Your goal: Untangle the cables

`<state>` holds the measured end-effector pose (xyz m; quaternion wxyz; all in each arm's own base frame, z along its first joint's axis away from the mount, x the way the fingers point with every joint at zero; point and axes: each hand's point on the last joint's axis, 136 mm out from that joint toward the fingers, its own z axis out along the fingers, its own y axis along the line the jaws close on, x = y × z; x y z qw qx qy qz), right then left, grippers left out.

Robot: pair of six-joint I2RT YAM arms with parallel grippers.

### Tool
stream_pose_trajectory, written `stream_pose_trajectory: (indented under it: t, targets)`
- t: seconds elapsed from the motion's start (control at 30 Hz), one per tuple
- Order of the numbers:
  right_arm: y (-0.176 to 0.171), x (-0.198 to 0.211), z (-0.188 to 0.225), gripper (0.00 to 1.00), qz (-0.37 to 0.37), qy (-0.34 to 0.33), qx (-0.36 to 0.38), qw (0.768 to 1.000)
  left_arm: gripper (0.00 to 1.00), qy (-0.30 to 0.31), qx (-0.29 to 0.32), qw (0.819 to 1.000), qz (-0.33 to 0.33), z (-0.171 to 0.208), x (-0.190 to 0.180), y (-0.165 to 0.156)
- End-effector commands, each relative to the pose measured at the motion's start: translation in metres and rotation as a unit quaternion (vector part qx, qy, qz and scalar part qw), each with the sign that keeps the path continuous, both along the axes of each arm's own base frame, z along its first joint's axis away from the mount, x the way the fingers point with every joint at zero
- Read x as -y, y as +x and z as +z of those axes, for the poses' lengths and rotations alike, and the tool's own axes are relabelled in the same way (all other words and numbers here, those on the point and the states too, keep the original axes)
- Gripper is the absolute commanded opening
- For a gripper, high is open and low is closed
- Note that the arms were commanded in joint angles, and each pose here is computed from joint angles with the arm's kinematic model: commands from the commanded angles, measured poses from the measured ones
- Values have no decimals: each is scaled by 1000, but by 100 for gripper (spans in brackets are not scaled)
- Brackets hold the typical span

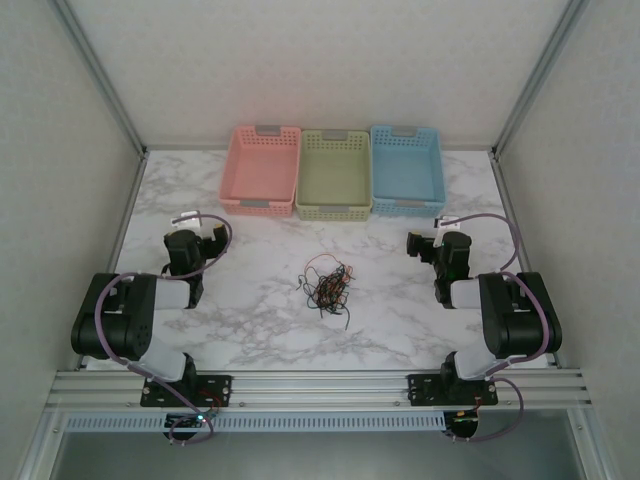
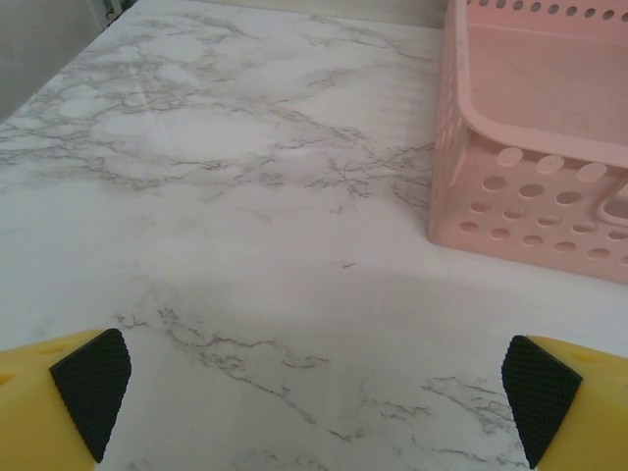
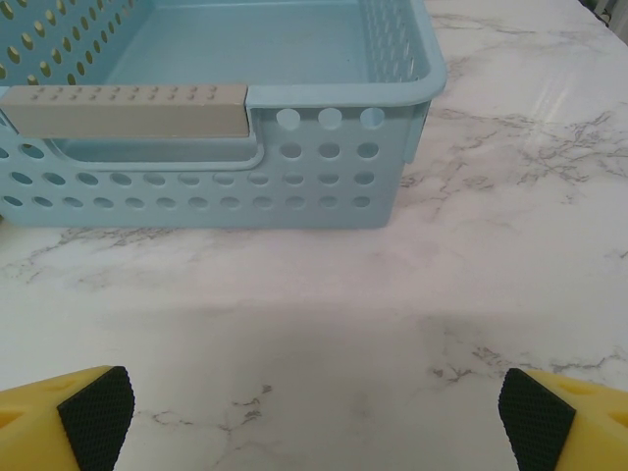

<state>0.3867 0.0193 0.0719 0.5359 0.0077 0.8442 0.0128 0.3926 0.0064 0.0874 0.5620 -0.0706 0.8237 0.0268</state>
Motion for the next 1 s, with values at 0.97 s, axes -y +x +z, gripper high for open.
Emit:
stream_pose_trajectory:
  t: [0.97]
  targets:
    - [-15,12,70,99,-40,-2,39,998,100,-9,1,1000,-2,3,-2,4]
